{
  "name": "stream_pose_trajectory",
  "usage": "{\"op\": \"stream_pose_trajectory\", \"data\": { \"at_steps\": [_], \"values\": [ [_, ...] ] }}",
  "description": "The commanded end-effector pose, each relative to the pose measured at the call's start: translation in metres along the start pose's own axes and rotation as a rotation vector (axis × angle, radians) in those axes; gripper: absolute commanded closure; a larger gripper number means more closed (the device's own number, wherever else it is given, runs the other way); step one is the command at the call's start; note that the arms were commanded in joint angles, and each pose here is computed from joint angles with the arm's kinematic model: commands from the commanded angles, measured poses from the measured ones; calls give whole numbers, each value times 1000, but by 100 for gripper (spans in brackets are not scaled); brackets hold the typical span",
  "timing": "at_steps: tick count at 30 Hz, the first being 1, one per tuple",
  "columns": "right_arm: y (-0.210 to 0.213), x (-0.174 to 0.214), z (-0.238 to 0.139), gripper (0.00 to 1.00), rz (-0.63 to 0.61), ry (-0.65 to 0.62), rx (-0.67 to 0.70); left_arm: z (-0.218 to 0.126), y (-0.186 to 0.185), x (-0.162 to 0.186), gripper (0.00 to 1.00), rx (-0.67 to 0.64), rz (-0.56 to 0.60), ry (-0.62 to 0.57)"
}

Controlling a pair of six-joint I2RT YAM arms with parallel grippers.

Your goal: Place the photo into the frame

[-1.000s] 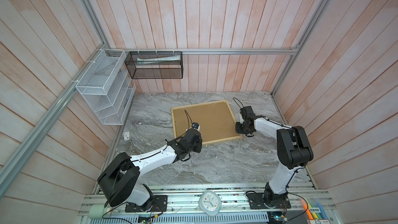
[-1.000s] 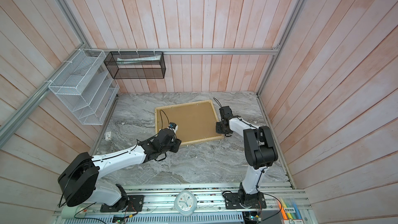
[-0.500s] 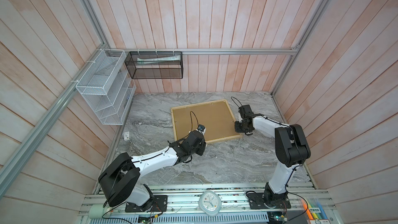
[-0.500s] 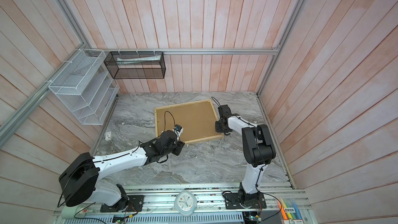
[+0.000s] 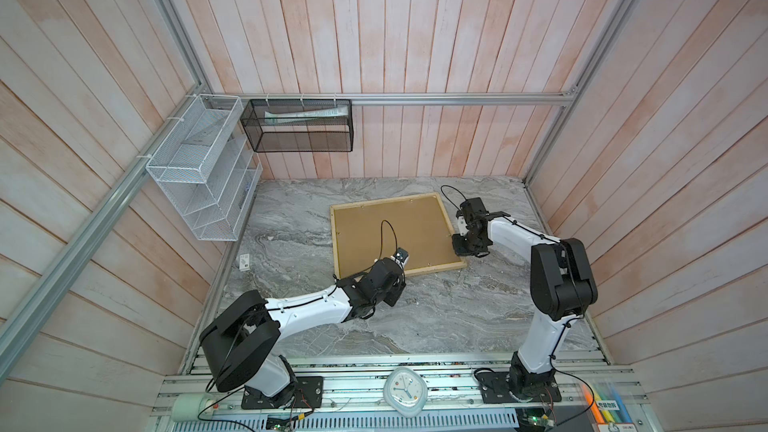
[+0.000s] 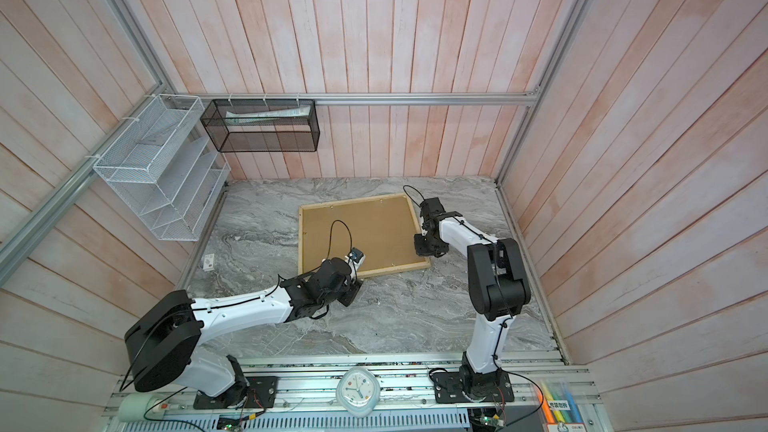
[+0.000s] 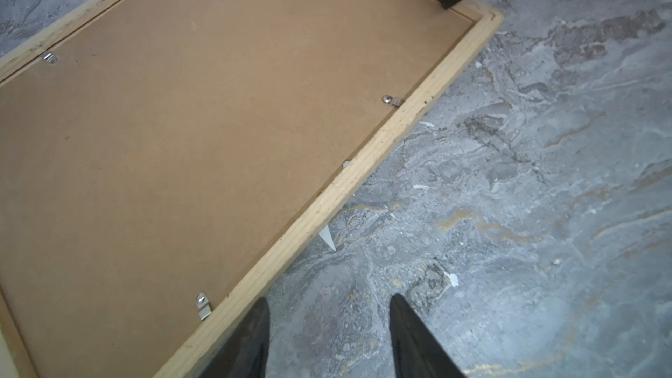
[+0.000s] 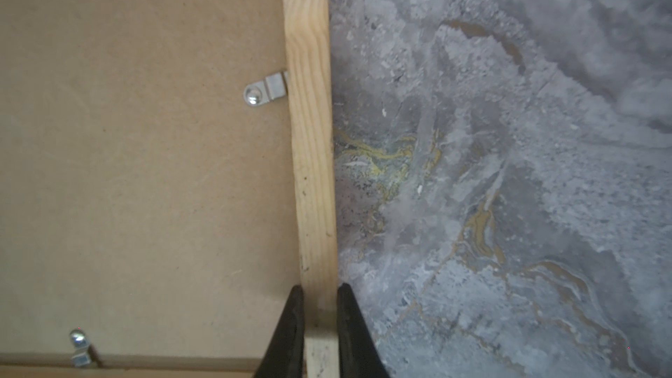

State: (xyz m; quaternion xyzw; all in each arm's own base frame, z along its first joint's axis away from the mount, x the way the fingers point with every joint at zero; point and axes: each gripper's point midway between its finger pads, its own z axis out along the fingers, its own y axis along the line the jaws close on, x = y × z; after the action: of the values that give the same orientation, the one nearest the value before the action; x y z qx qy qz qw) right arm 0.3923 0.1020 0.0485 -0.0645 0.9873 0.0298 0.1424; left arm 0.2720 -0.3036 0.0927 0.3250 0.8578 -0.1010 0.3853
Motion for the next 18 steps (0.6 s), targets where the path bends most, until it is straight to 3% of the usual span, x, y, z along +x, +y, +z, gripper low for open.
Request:
{"op": "stream_pose_trajectory", "data": {
  "at_steps": [1,11,18],
  "values": [
    [2,-15,-45,100,-5,-63,-1,5,-8,-10,44,-27,98,-49],
    [0,-20,-85,100,-15,-105,13,6,-16,-23,41,-134,242,-232],
    [1,-25,-100,100,-9,-120,8,4,-11,-30,40,-211,267,-333]
  ]
}}
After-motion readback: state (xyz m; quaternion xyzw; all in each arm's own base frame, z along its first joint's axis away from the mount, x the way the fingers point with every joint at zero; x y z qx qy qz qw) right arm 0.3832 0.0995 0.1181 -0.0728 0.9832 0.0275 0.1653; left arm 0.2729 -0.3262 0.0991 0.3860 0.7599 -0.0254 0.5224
